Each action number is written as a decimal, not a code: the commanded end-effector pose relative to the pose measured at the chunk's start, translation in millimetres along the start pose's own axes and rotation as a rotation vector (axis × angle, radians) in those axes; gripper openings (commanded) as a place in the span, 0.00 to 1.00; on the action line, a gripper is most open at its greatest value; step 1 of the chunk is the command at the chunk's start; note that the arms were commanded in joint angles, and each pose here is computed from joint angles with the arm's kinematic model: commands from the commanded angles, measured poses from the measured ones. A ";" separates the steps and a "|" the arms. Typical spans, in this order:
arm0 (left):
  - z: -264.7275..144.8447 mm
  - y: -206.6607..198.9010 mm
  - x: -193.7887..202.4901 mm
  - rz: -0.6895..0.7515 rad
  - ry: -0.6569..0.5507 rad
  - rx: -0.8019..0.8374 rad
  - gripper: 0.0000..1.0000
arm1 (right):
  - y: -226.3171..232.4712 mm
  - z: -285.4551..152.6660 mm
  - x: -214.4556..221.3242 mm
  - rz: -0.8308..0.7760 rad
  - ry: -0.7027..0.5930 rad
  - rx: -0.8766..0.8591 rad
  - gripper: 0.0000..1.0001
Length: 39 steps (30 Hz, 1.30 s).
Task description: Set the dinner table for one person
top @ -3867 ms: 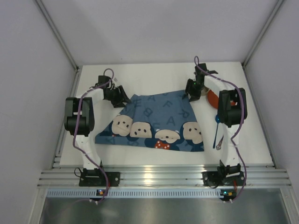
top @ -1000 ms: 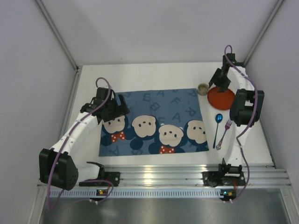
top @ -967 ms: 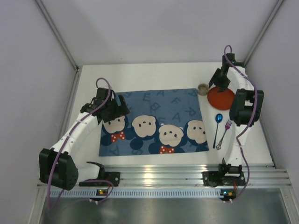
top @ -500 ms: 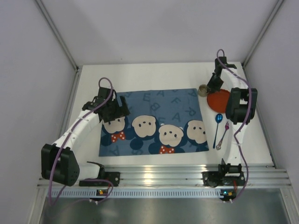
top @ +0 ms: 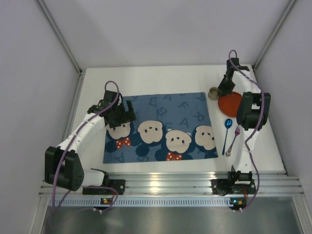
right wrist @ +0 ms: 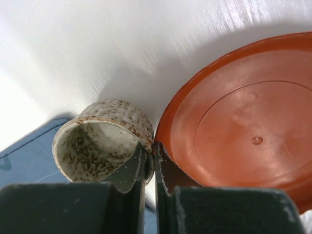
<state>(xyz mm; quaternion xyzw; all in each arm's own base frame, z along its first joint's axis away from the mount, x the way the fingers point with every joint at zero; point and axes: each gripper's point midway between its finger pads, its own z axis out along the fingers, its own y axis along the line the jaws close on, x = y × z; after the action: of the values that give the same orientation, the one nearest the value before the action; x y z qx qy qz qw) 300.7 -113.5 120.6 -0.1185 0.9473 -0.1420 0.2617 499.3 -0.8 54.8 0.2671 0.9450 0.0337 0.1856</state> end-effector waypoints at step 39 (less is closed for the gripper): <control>-29.4 5.2 2.9 -0.067 -0.101 0.012 0.98 | 163.3 -160.1 127.5 -0.427 -0.091 -0.282 0.00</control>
<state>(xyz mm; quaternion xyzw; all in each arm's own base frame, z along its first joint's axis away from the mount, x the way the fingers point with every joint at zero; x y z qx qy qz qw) 285.2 -105.7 137.2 -0.1462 0.9326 -0.1490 0.2944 426.6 206.9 126.4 0.0559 0.9714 0.1208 0.1966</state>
